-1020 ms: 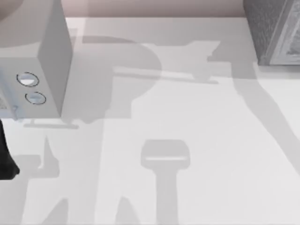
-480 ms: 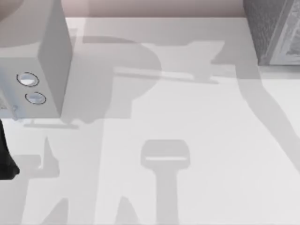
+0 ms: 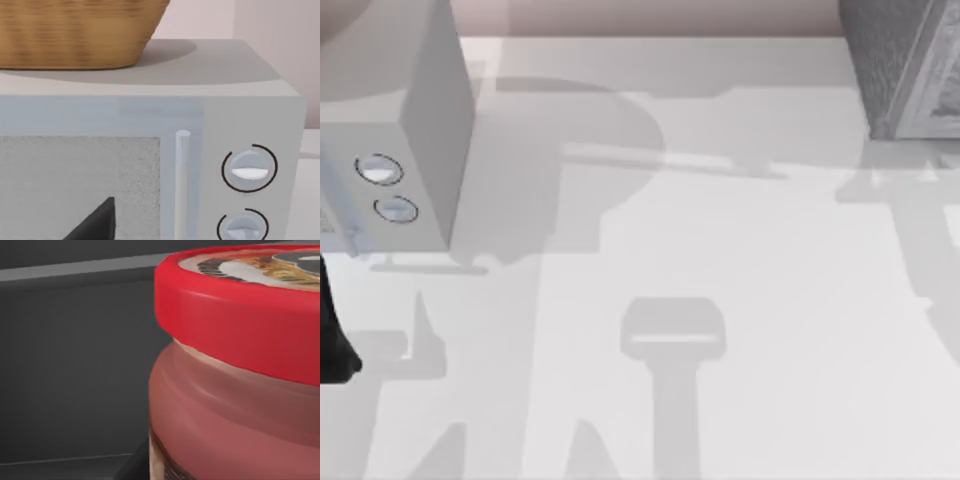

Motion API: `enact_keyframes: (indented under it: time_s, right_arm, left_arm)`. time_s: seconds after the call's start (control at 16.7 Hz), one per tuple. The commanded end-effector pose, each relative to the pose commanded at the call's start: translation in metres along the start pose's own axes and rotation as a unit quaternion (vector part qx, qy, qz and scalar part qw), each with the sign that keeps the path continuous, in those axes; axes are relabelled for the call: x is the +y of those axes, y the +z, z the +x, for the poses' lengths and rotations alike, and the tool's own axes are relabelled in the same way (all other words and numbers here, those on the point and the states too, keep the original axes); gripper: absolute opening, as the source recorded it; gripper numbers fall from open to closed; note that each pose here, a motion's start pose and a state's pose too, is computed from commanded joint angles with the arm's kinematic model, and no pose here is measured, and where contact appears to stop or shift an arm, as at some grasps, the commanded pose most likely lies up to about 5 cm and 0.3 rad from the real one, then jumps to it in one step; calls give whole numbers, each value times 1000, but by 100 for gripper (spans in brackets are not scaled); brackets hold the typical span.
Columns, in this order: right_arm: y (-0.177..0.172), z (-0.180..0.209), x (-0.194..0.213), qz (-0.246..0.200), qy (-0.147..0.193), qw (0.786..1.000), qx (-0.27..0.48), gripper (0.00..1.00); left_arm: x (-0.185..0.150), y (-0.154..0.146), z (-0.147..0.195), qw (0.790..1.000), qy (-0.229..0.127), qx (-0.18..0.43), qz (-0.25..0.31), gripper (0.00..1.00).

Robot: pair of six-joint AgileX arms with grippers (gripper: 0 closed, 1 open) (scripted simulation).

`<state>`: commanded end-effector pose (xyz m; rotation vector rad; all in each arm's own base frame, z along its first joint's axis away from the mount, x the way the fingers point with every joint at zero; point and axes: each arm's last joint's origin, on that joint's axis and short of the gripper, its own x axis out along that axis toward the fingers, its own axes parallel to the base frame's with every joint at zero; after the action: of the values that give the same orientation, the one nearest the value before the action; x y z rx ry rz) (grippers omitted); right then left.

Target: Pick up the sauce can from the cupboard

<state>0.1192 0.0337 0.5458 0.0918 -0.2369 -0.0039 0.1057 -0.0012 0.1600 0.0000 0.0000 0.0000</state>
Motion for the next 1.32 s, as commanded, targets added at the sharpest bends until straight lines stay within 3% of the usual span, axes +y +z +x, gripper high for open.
enact_keyframes:
  time_s: [0.18, 0.48, 0.66, 0.96, 1.32]
  right_arm:
    - [-67, 3, -8, -31, -1, 997, 72, 0]
    - [-235, -29, -34, -77, -8, 964, 255, 0]
    - [-301, -69, -50, -70, -8, 964, 257, 0]
    - [-357, -99, -66, -52, -2, 985, 162, 0]
    - [-367, -103, -70, -46, 2, 992, 118, 0]
  left_arm:
    - [0, 0, 0, 1000, 0, 0, 0, 100]
    - [0, 0, 0, 1000, 0, 0, 0, 100]
    - [0, 0, 0, 1000, 0, 0, 0, 100]
    - [0, 0, 0, 1000, 0, 0, 0, 100]
    - [0, 0, 0, 1000, 0, 0, 0, 100]
